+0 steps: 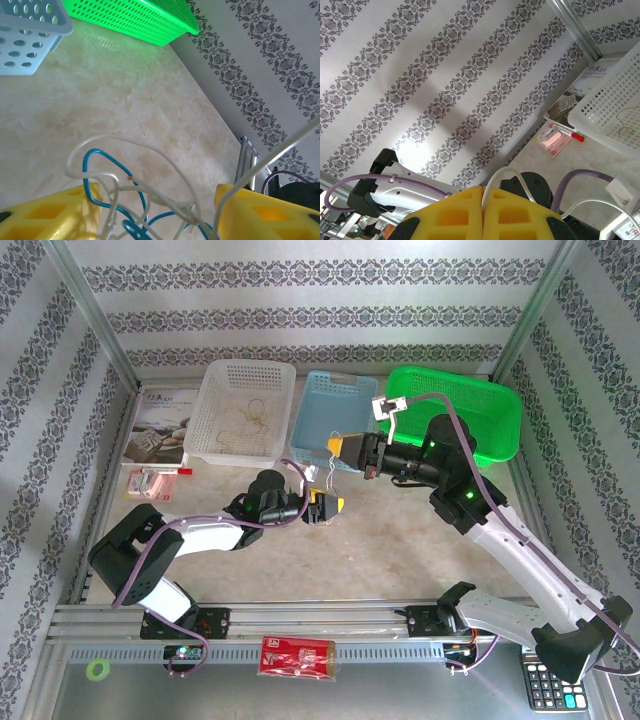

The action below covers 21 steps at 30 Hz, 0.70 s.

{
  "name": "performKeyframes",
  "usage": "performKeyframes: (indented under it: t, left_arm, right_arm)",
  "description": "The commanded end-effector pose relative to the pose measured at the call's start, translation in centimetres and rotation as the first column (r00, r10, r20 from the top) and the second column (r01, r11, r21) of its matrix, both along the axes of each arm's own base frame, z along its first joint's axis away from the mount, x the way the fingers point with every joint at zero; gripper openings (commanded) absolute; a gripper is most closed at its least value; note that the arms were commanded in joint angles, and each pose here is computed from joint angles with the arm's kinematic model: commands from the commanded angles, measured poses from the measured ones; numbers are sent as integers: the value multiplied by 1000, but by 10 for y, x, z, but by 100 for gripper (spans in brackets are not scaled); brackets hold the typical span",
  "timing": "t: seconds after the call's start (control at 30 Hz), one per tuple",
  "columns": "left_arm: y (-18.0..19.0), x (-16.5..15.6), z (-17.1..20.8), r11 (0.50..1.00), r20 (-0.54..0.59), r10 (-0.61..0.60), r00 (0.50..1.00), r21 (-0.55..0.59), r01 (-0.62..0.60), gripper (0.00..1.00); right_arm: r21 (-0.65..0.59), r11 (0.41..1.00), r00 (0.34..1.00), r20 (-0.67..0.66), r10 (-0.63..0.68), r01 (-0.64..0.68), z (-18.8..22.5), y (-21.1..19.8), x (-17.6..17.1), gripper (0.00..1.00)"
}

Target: Untangle the cables

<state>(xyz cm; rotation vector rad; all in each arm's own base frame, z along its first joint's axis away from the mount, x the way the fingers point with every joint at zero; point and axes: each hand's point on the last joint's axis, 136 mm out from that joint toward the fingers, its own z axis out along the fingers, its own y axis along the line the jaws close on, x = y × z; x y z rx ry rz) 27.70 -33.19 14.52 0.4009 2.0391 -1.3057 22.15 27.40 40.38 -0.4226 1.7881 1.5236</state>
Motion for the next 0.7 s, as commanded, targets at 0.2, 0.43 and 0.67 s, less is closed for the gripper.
performKeyframes:
  t: [0.2, 0.43, 0.67]
  left_arm:
    - [2, -11, -21, 1000, -18, -7, 1000, -3, 7, 34]
    - [15, -21, -48, 1000, -69, 10, 998, 30, -8, 35]
    - [19, -26, -62, 999, -99, 21, 995, 32, -18, 34]
  right_arm:
    - [93, 992, 983, 158, -95, 81, 69, -28, 9, 0]
    - [153, 980, 946, 278, -169, 130, 123, -46, 12, 0]
    - [177, 974, 927, 321, -194, 142, 145, -51, 13, 0]
